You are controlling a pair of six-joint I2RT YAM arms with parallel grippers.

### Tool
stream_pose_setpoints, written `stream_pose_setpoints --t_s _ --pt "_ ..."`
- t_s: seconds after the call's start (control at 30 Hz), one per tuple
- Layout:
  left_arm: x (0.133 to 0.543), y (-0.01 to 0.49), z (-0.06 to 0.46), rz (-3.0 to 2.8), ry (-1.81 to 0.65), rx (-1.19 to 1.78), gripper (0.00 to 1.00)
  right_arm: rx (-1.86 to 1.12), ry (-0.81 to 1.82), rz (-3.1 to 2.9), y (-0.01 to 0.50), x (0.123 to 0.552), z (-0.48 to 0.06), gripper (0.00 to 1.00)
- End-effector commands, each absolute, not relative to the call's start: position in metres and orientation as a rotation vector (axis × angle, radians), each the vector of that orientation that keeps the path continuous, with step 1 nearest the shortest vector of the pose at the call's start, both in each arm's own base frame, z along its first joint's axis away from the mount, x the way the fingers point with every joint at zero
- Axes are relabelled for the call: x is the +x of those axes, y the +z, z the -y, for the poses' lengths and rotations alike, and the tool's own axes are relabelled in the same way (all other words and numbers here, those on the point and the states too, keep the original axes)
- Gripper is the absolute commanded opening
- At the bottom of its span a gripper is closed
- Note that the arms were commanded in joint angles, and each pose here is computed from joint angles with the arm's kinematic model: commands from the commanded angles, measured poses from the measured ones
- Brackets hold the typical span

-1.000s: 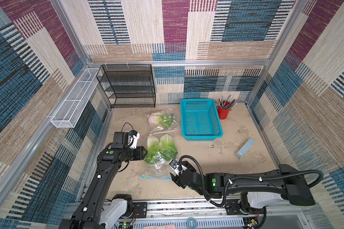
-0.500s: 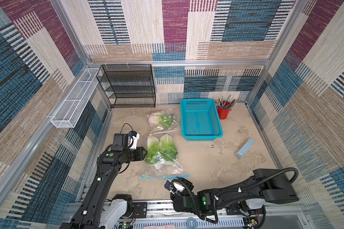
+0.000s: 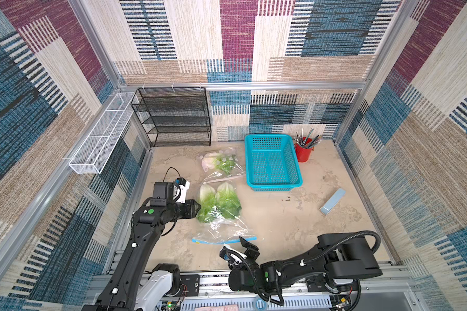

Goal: Open the zip-top bag and take out the chinese cabbages
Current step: Adjust the zipper food storage bag at the center of the board.

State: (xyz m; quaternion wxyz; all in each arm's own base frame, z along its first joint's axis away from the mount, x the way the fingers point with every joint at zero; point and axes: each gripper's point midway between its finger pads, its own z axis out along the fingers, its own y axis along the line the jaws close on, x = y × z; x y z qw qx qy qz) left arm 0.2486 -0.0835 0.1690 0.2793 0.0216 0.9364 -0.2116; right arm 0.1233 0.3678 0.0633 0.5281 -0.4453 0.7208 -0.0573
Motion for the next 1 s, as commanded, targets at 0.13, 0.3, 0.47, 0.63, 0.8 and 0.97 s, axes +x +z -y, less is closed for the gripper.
stream_pose_setpoints --t_s 0.13,0.3,0.47,0.63,0.8,0.97 --pt "0.249 0.171 0.088 -2.493 -0.592 0.083 0.43 -0.946 -0.223 -1.660 0.077 0.135 -0.373 0.73" --pt "0.249 0.172 0.088 -2.487 -0.595 0.088 0.42 -0.903 -0.252 -1.642 0.085 0.138 -0.369 0.72" --pt "0.249 0.173 0.089 -2.482 -0.600 0.091 0.42 -0.870 -0.247 -1.636 0.089 0.139 -0.370 0.71" --pt "0.249 0.174 0.089 -2.478 -0.605 0.094 0.42 -0.862 -0.256 -1.630 0.087 0.141 -0.375 0.71" --pt "0.248 0.174 0.090 -2.472 -0.606 0.096 0.41 -0.830 -0.257 -1.636 0.091 0.146 -0.375 0.64" --pt "0.248 0.176 0.090 -2.465 -0.608 0.098 0.41 -0.798 -0.217 -1.663 0.099 0.153 -0.374 0.30"
